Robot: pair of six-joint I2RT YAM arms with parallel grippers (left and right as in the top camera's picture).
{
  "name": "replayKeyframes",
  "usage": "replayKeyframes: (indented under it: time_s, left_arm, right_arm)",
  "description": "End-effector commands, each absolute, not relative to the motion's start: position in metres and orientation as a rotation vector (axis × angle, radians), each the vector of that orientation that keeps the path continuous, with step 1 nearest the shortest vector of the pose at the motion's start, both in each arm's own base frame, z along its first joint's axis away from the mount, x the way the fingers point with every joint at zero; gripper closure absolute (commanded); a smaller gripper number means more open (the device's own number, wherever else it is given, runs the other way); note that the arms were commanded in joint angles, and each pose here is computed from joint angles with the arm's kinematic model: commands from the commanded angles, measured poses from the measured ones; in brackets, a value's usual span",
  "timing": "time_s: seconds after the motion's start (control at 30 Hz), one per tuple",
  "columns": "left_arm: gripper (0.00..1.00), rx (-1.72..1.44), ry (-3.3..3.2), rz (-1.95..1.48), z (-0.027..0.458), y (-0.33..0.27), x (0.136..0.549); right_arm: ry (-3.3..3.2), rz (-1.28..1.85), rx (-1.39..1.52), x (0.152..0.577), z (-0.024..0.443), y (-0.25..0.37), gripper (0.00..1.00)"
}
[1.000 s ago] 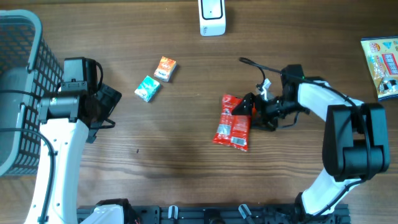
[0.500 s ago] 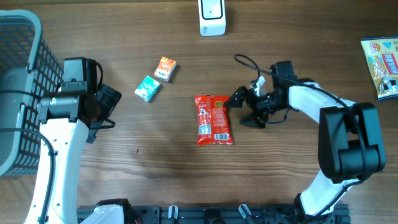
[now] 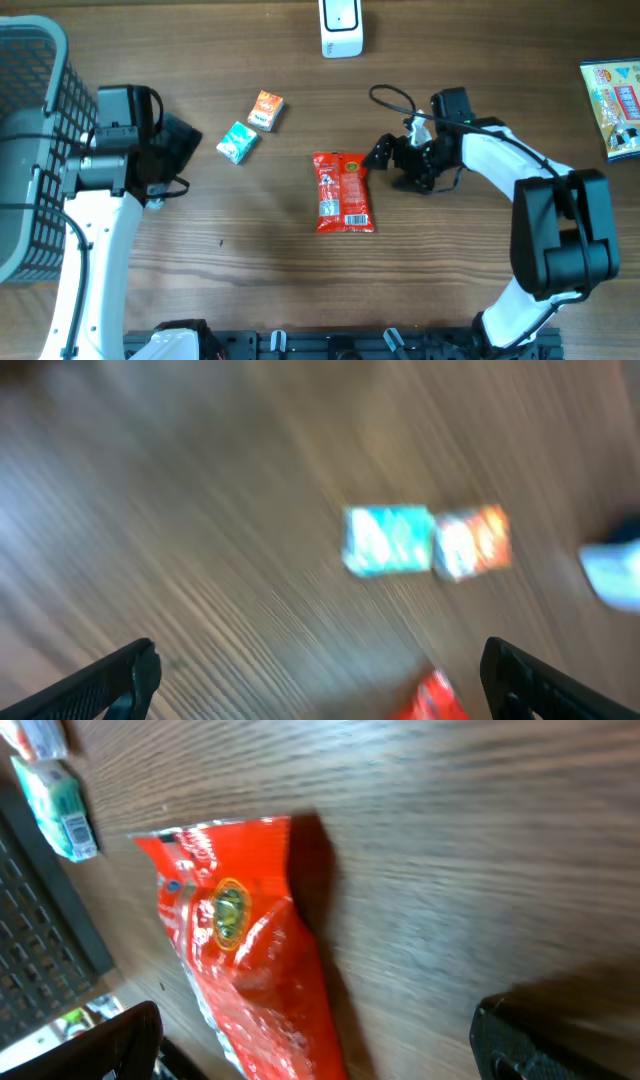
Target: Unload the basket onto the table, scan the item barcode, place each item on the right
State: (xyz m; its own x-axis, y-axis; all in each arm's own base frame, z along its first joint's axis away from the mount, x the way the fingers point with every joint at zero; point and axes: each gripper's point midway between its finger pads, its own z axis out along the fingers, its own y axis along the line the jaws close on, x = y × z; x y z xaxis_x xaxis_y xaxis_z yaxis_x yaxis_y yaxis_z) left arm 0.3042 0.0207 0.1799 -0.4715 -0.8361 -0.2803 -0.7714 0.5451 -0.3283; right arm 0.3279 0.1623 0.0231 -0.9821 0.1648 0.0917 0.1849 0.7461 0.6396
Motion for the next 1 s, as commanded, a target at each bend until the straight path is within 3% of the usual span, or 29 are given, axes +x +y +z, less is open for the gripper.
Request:
replayKeyframes:
  time_s: [0.0, 0.07, 0.17, 0.23, 0.33, 0.67, 0.8, 0.97]
  left_arm:
    - [0.00, -1.000, 2.664, -0.496, 0.158, -0.051, 0.299]
    - [0.00, -0.872, 2.845, -0.505, 0.110, -0.093, 0.284]
    - [0.00, -0.591, 3.002, -0.820, 0.055, -0.182, 0.273]
    - [0.54, -0.541, 3.069, -0.868, 0.028, -0.206, 0.267]
    - [0.94, -0.693, 3.119, -0.820, 0.003, -0.204, 0.266]
    - [0.96, -0.948, 3.044, -0.877, -0.019, -0.232, 0.281]
    - [0.96, -0.920, 2.978, -0.846, -0.028, -0.237, 0.295]
    - [0.96, -1.073, 2.845, -0.763, -0.031, -0.227, 0.316]
  right_arm:
    - [-3.000, -0.966, -0.233, 0.333, 0.014, 0.166, 0.00]
    - [-3.039, -0.874, -0.263, 0.333, 0.005, 0.157, 0.01]
    - [-3.017, -0.866, -0.319, 0.330, 0.003, 0.157, 0.00]
    - [-3.014, -0.863, -0.321, 0.329, 0.002, 0.156, 0.00]
    - [-3.014, -0.864, -0.321, 0.329, 0.002, 0.157, 0.00]
    - [-2.986, -0.843, -0.344, 0.323, 0.001, 0.155, 0.00]
    - [-3.059, -0.818, -0.108, 0.323, -0.001, 0.152, 0.00]
    - [-3.100, -0.727, -0.131, 0.327, -0.006, 0.141, 0.00]
